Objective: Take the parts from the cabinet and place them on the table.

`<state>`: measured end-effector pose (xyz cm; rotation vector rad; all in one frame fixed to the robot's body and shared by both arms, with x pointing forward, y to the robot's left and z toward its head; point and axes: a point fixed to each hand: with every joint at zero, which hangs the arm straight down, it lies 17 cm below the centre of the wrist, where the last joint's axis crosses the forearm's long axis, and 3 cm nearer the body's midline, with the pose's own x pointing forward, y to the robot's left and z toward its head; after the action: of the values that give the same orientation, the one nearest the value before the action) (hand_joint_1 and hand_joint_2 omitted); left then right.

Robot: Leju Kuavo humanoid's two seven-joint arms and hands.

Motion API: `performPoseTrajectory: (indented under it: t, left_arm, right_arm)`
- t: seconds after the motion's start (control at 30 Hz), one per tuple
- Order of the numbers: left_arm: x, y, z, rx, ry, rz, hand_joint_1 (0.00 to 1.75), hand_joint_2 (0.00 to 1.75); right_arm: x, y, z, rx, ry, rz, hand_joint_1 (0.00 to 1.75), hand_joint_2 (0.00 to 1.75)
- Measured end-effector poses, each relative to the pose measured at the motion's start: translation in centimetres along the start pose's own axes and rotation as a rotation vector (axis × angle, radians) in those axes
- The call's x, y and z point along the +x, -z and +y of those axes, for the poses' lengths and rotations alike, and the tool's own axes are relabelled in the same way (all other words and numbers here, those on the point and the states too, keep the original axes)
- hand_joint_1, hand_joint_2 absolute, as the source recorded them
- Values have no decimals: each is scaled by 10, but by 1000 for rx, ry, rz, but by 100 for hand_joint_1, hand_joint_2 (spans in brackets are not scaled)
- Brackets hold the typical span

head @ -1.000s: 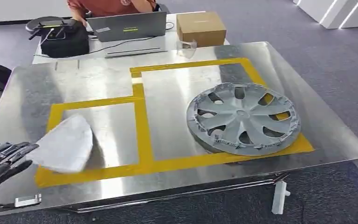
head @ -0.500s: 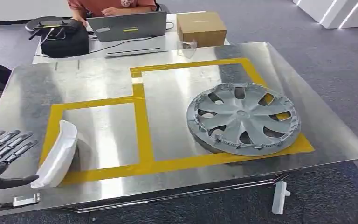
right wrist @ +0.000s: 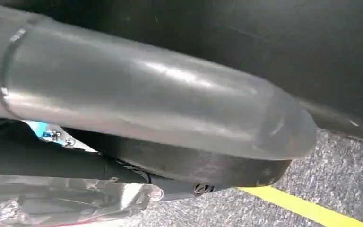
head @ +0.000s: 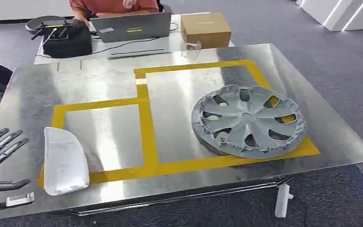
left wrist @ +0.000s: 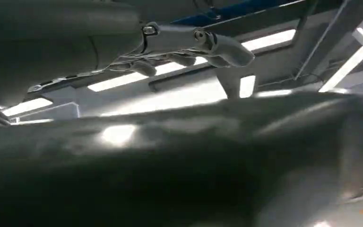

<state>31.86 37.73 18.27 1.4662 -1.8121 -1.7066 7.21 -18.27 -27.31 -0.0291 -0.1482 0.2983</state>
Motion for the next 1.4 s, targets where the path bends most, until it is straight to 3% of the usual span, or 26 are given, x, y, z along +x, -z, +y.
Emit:
performPoseTrajectory:
  t: [1.4]
  left_arm:
    - [-12, -5, -5, 3, -34, 79, 0, 0]
  right_arm:
    - [-6, 1, -6, -4, 14, 33, 0, 0]
